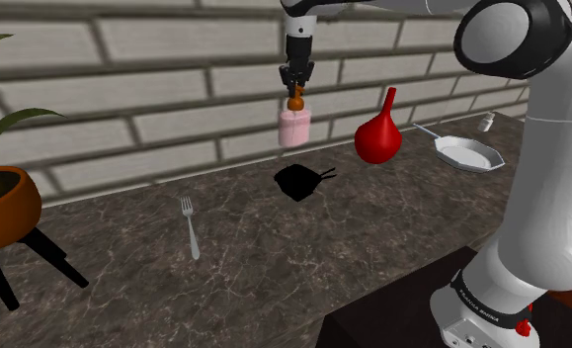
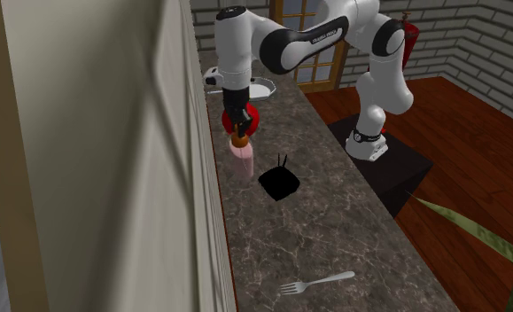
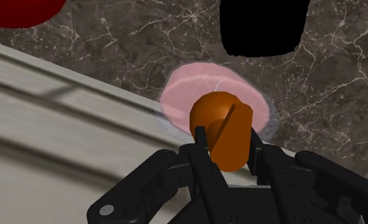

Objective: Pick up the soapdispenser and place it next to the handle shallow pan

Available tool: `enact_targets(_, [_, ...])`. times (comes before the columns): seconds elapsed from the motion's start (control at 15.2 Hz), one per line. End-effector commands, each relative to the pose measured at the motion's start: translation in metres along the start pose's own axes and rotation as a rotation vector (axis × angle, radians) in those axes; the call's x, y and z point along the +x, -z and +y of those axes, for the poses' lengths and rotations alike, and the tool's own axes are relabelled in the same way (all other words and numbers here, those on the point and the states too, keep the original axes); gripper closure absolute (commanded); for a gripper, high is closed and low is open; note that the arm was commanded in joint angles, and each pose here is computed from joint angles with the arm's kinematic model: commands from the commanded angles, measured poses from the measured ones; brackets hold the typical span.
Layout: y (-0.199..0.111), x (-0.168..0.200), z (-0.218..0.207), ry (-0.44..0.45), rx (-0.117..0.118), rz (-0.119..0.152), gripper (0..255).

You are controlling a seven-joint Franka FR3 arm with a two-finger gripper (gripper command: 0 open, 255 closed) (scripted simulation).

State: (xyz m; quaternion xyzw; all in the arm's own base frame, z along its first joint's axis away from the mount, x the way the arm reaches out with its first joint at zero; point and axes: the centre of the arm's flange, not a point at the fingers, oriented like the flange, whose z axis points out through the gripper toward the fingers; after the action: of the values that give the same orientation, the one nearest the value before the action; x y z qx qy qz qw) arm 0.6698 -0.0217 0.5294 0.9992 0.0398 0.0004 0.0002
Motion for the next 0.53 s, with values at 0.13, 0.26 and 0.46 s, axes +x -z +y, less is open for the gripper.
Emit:
enact_targets(0.13, [0.010,-0.039,0.034,0.000,0.000,0.001,255])
enact_targets(0.26, [0.014,-0.060,0.050,0.000,0.000,0.001,255])
enact_targets(0.46, [0.022,-0.090,0.075,0.000,0.000,0.001,255])
